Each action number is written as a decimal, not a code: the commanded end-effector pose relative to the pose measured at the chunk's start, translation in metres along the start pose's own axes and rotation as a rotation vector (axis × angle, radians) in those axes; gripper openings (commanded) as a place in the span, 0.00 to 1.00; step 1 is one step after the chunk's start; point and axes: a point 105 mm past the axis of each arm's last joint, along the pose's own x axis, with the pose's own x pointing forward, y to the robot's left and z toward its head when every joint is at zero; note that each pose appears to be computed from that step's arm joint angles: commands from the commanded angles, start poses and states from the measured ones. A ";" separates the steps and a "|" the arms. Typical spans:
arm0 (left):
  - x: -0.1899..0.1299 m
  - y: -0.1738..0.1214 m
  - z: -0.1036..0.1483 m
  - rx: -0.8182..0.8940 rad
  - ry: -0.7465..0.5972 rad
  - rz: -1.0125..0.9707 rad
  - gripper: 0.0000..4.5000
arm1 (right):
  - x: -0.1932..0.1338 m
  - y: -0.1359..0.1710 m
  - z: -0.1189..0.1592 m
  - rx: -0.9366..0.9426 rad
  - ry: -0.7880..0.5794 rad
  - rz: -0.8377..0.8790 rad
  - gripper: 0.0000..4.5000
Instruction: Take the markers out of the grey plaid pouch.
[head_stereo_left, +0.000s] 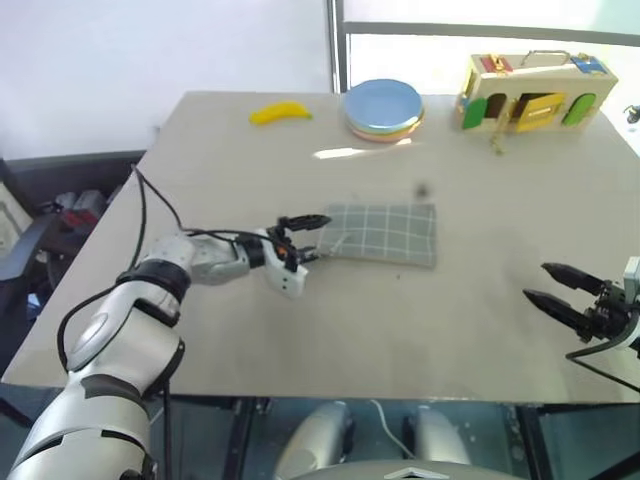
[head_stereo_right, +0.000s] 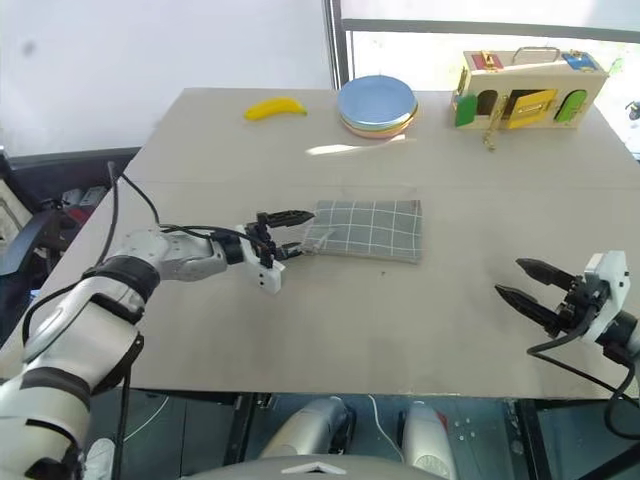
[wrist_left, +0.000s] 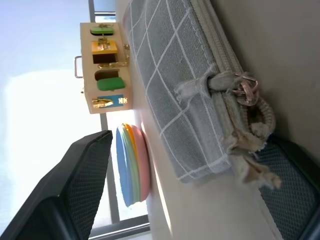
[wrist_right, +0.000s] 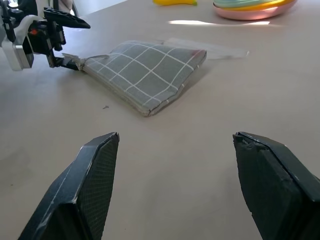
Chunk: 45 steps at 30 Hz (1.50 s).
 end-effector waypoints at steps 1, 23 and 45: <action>0.002 -0.041 0.014 -0.044 -0.018 -0.151 0.93 | 0.002 -0.002 0.019 -0.060 -0.041 -0.001 0.82; 0.024 0.047 0.046 -0.659 -0.187 0.148 0.01 | 0.050 0.008 0.052 -0.187 -0.077 -0.011 0.82; 0.065 0.100 0.077 -0.703 -0.046 0.218 0.01 | 0.152 0.078 0.068 0.450 0.004 0.037 0.82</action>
